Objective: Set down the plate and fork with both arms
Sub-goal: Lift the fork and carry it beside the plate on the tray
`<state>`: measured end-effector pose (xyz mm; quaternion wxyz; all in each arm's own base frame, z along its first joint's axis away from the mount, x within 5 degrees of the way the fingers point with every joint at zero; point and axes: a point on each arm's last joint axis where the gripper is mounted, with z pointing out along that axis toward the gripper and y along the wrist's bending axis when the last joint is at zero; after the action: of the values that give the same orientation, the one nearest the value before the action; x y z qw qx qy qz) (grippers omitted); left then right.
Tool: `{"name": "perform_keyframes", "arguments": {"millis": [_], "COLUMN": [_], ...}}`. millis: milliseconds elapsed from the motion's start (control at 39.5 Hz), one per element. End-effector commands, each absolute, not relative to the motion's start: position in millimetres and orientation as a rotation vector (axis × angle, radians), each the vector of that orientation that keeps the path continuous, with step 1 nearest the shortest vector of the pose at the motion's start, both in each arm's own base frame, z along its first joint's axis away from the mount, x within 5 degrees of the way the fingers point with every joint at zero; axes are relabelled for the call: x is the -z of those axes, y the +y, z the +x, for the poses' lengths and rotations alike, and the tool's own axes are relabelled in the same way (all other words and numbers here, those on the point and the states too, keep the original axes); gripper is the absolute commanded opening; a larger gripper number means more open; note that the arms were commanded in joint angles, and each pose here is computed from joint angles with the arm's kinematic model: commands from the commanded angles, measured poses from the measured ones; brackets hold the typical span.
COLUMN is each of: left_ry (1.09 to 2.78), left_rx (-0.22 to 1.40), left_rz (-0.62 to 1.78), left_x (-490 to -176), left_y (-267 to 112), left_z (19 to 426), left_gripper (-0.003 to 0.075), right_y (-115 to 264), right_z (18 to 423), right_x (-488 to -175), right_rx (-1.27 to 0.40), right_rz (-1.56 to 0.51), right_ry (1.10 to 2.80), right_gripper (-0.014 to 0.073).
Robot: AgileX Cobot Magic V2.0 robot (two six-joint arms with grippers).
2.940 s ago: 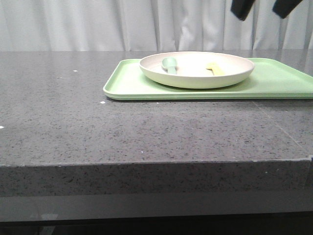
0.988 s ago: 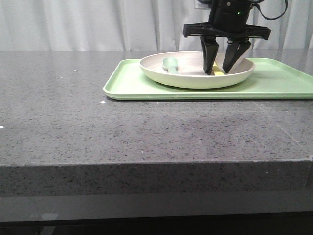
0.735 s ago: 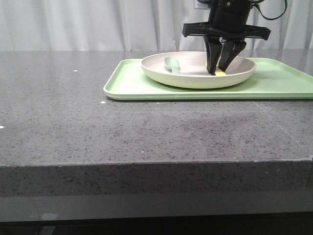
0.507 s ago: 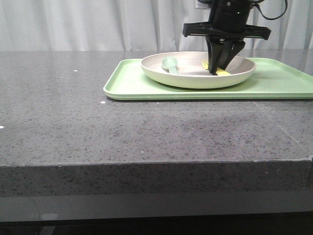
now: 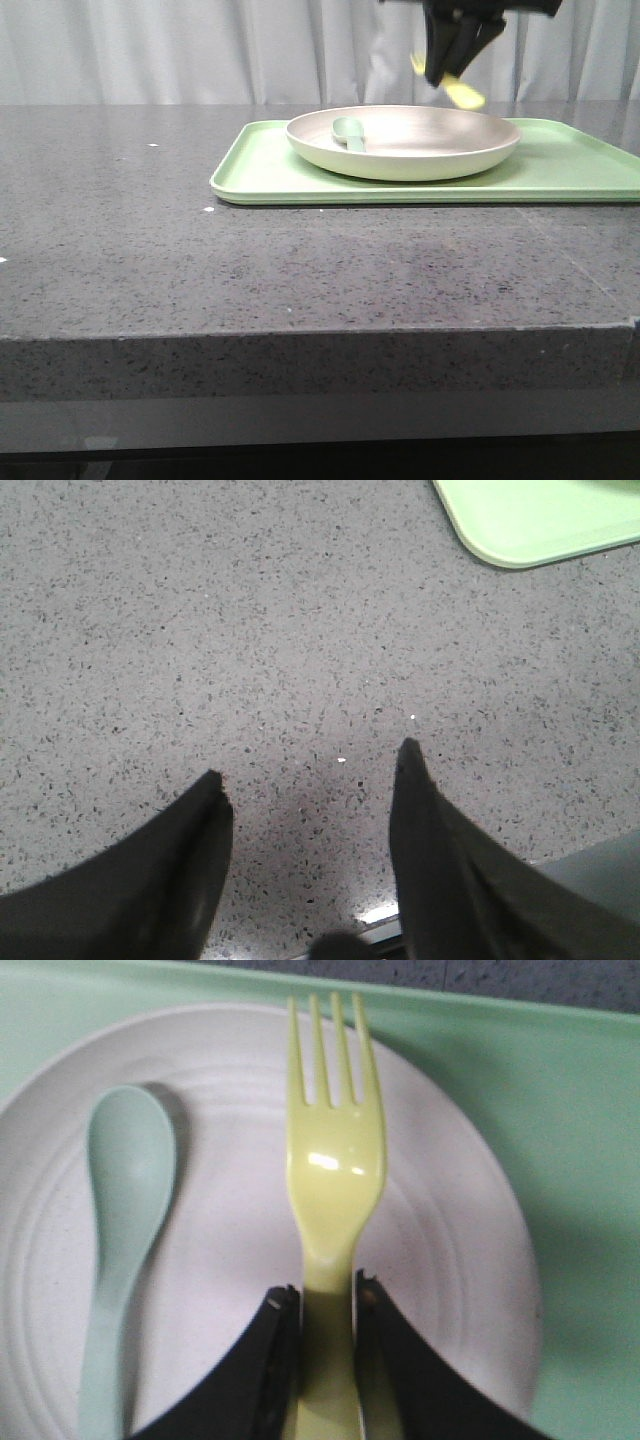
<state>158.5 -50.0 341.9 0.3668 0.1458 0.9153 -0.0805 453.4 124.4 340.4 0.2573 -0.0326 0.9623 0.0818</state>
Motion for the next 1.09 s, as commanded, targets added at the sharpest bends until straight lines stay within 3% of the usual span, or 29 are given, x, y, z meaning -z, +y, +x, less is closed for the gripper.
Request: {"name": "perform_keyframes", "arguments": {"millis": [0,253,431,811,1065], "left_ry": [2.266,2.268,2.27,2.27,2.27], "left_rx": [0.226,0.197,0.197,0.197,0.197], "left_rz": [0.345,0.356,0.356,0.356,0.356], "left_x": [-354.8,-354.3,-354.2,-354.2,-354.2], "left_y": [-50.6,-49.0,-49.0,-49.0,-49.0], "left_z": [161.9,162.1,162.0,162.0,162.0], "left_gripper": [0.0358,0.0358,0.0358,0.0358,0.0358], "right_y": [111.2,92.8,71.2,35.4,33.1], "right_z": [415.6,383.6,377.8,399.2,419.7], "right_x": [-405.3,-452.8,-460.0,-384.2,-334.4], "right_rx": [-0.237,-0.233,-0.212,-0.142,-0.12], "right_rz": [-0.097,-0.101,-0.04,0.092,0.071], "right_ry": [2.53,2.412,2.401,2.623,2.702], "right_gripper": [0.0118,0.0118,0.0118,0.0118,0.0118]}}
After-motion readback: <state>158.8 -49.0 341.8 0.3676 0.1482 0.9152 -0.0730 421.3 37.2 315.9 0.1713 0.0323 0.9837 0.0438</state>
